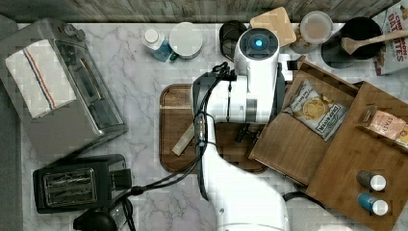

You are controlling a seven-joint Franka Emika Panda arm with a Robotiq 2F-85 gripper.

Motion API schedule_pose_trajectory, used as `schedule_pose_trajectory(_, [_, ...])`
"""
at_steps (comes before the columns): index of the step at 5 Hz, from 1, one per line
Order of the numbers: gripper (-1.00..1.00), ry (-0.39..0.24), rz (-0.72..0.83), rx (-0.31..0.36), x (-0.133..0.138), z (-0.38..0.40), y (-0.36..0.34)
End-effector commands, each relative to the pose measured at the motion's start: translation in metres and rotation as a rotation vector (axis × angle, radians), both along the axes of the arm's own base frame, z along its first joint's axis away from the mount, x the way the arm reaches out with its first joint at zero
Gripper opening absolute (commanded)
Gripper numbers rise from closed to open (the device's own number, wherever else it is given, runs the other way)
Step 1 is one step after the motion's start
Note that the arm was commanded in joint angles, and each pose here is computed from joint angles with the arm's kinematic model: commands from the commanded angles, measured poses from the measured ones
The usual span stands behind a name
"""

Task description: Close the drawer.

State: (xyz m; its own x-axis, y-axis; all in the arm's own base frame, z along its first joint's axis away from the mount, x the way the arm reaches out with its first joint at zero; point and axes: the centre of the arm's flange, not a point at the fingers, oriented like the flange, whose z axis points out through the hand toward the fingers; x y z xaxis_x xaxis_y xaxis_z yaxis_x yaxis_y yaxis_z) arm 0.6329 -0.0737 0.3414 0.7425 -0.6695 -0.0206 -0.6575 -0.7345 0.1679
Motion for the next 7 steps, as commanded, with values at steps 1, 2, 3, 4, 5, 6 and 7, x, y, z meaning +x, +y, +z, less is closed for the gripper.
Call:
schedule_pose_trajectory(1, [-1.0,-0.216,-0.03,-0.056,0.044,0.07,0.022])
schedule_pose_trajectory(2, [-1.0,-0.196,-0.063,-0.036,0.057,0.042,0.012])
schedule_pose_trajectory(3, [-1.0,-0.158,-0.107,-0.005,0.062,0.011,0.006])
schedule_pose_trajectory(4, [-1.0,-0.098,-0.125,0.056,0.061,-0.01,0.002])
schedule_pose_trajectory(5, [-1.0,-0.088,-0.105,0.036,0.057,-0.025,0.004])
schedule_pose_trajectory(6, [-1.0,-0.083,-0.077,0.039,0.053,-0.022,-0.002])
schedule_pose_trajectory(7, [-1.0,-0.076,-0.027,0.032,0.042,-0.016,-0.014])
